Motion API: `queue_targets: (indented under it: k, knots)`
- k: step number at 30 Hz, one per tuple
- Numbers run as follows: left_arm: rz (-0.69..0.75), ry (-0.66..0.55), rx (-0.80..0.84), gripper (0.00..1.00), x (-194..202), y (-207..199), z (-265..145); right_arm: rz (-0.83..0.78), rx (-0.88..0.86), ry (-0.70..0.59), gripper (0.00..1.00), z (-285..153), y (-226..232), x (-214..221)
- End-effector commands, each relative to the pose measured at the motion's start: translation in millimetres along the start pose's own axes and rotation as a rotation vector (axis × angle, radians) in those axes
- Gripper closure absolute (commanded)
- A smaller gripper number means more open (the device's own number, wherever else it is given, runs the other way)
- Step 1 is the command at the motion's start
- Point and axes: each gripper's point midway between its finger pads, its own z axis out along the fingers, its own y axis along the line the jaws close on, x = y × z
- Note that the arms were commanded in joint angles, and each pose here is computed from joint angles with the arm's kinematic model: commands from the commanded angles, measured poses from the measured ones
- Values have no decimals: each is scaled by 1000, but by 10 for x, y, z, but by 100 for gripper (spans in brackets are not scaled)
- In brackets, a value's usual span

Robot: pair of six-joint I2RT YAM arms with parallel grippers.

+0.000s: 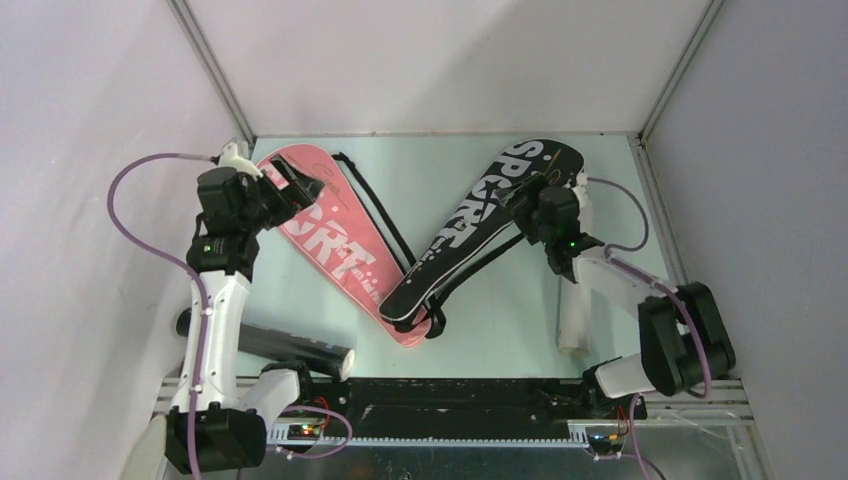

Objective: Pack up the badminton gear
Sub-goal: Place the racket bag at the center of the board, then reset both arms

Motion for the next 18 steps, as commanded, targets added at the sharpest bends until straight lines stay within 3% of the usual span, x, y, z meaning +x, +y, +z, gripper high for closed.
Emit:
queue_targets:
  k: [1, 5, 11, 14, 18]
  knots:
    - [75, 47, 15, 0, 128, 5, 67, -94, -23, 34, 1, -394, 339, -288]
    - [158, 79, 45, 0, 217, -106, 73, -191, 61, 125, 1, -675, 196, -354]
    - [264, 117, 115, 0, 340, -406, -51, -490, 161, 294, 1, -1137, 52, -370]
    - [297, 96, 143, 0, 294, -524, -225, -584, 203, 268, 1, -1358, 85, -522]
    - [337, 25, 216, 0, 199, -684, -515, -679, 123, 204, 1, -1702, 307, -655]
